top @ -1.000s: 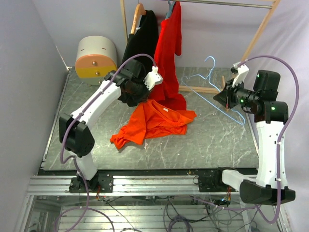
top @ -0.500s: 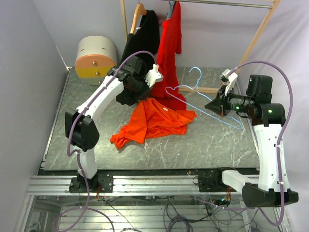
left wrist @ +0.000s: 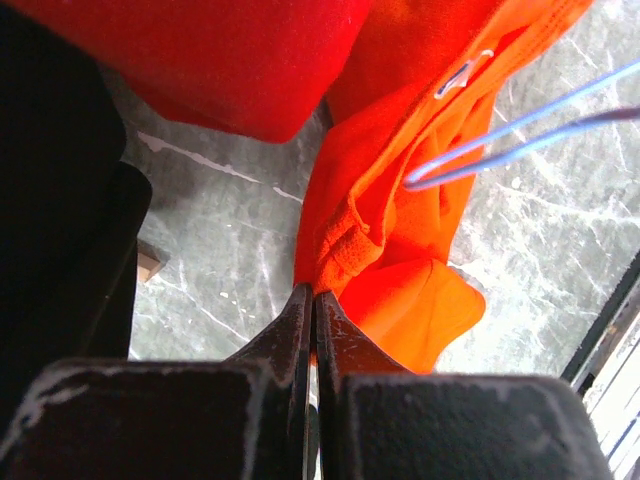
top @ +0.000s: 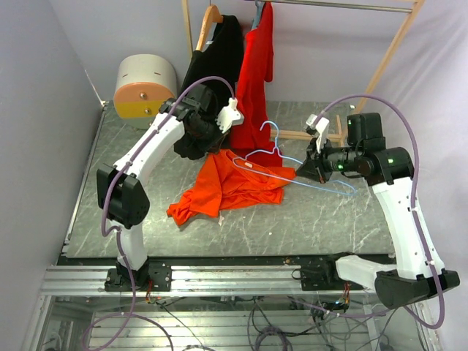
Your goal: Place the t-shirt on the hanger
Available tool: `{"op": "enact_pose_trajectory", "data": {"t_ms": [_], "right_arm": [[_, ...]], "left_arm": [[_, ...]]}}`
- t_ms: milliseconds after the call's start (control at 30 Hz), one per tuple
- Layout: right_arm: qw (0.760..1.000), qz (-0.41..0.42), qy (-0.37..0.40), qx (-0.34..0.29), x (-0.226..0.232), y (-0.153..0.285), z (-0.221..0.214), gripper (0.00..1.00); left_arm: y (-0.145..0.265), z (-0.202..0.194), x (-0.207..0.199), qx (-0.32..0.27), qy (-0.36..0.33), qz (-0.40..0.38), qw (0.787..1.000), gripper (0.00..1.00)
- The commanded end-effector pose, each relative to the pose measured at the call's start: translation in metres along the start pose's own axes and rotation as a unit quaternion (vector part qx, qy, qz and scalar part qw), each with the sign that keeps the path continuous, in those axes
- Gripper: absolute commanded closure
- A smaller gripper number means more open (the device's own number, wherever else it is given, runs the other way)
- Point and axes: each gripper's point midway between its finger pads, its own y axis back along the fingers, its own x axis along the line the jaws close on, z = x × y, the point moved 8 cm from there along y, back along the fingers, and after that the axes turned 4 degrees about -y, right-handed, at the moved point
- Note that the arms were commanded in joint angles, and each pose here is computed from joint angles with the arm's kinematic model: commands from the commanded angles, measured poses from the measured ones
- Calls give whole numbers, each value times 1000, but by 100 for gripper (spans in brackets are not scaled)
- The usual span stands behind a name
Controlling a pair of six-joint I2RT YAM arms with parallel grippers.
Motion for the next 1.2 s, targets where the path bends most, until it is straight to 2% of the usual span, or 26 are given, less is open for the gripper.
{"op": "enact_pose_trajectory", "data": {"t_ms": [0,167,733,1167], "right_arm": [[999,-40,19,15,-5,-3,3,100],[998,-49,36,24,-13,-8,6,100],[990,27,137,12,-10,-15,30,100],[986,71,146,33,-14,-28,20,100]], "left_arm": [[12,4,-6,-12,-13,-30,999,93],[20,-4,-17,-3,-28,-55,998,93],[44,-2,-23,12,-64,-52,996,93],[66,4,-23,10,-82,-22,996,93]]}}
